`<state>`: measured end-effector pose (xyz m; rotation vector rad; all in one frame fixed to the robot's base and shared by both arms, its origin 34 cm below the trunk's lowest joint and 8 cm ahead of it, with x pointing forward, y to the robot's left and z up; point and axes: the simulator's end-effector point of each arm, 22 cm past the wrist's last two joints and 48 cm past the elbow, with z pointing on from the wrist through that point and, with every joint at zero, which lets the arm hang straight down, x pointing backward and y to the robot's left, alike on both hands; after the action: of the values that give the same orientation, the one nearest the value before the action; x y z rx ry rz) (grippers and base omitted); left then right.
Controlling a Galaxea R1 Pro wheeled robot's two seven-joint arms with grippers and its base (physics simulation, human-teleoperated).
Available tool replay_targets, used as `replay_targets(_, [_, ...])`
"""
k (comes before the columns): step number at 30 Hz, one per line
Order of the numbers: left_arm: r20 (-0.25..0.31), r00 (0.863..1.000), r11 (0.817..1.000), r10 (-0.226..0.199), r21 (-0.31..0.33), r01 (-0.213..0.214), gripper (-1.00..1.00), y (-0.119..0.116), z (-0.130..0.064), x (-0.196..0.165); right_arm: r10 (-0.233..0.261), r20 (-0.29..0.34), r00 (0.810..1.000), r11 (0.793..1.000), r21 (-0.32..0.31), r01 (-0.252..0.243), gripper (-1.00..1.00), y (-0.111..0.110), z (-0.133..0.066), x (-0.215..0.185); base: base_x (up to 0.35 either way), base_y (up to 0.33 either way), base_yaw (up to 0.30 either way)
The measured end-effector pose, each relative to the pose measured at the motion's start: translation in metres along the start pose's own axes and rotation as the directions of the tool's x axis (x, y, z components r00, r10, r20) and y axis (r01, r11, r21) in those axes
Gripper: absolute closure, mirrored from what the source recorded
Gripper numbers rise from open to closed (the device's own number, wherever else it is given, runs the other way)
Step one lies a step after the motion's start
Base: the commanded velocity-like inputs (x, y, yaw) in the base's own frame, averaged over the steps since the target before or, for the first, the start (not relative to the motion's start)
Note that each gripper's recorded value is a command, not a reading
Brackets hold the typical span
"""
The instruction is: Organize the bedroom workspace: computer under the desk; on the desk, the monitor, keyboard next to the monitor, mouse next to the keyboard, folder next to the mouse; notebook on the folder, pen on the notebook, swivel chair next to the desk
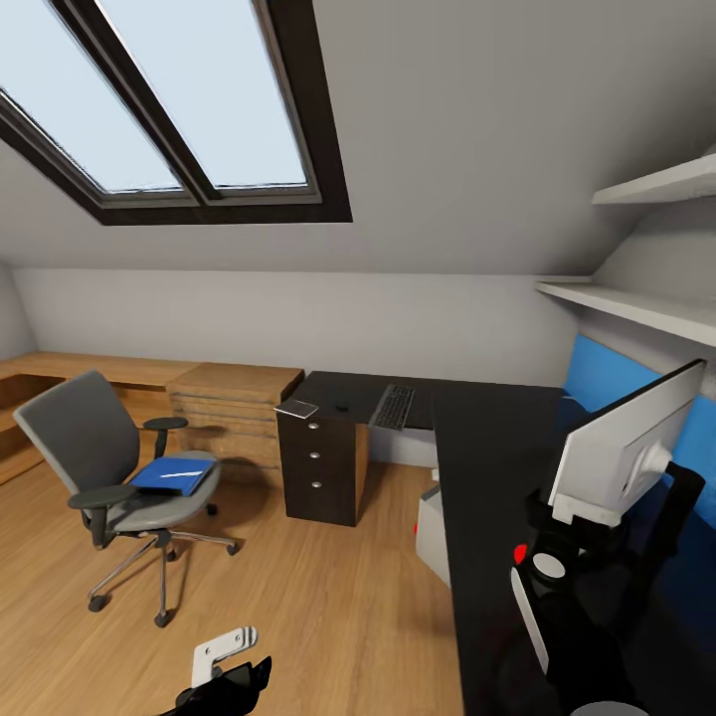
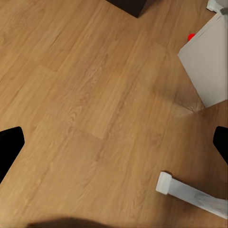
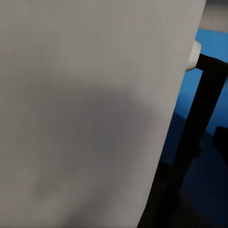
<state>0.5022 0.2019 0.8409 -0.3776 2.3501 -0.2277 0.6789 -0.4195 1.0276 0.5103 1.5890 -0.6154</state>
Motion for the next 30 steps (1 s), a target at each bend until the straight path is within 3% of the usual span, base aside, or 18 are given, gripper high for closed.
replay_targets(15, [0.000,1.000,1.000,0.000,-0.002,0.000,-1.00,0.0011,0.0002,-0.0001,-0.004,-0.017,1.000,1.000,-0.004,0.004,-1.00,0.0026,-0.0010,0.0078,-0.010,-0.048,0.000])
replay_targets(30, [-0.001,1.000,1.000,0.000,-0.004,0.000,-1.00,0.0015,0.0004,-0.0001,-0.005,-0.016,1.000,1.000,-0.010,0.005,-1.00,0.0056,-0.0019,0.0080,-0.237,-0.056,0.000])
